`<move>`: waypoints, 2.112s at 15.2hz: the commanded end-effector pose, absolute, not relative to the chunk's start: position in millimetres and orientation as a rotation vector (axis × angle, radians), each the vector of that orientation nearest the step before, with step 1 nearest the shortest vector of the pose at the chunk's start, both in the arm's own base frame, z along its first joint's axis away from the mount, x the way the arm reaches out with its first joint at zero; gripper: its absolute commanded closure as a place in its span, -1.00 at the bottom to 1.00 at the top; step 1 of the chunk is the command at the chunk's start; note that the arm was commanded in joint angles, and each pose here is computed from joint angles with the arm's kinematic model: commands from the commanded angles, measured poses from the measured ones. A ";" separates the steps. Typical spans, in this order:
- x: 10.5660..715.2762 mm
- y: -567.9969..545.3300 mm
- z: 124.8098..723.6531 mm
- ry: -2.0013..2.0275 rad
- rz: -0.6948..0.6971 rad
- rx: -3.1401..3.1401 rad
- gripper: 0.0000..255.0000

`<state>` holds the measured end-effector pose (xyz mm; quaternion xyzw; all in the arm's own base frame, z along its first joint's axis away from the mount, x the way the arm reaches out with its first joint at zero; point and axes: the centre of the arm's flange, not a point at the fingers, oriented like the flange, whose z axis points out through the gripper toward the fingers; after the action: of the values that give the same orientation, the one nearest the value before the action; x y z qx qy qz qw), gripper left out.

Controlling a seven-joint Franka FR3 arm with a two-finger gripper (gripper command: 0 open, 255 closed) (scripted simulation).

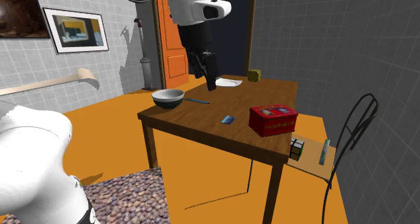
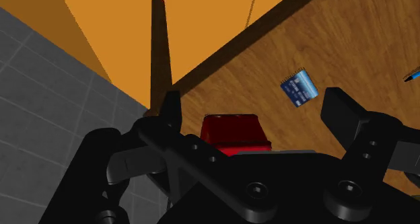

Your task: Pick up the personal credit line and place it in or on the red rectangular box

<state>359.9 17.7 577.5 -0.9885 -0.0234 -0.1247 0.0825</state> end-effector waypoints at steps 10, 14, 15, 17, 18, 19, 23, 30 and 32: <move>433.2 78.0 480.0 -0.449 -0.555 -2.873 -1.00; 459.9 104.3 447.1 -0.583 -0.616 -2.831 -1.00; 466.4 111.3 439.1 -0.616 -0.631 -2.819 -1.00; 479.4 125.5 423.3 -0.683 -0.661 -2.795 -1.00; 485.8 132.9 415.5 -0.715 -0.675 -2.782 -1.00; 492.1 140.3 407.8 -0.748 -0.690 -2.768 -1.00; 516.7 171.5 377.7 -0.878 -0.747 -2.711 -1.00; 545.1 208.3 337.4 -0.997 -0.798 -2.650 -1.00; 549.5 212.1 328.5 -0.997 -0.798 -2.650 -1.00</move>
<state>546.8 210.1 333.0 -0.8965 -0.3371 -0.2696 0.0995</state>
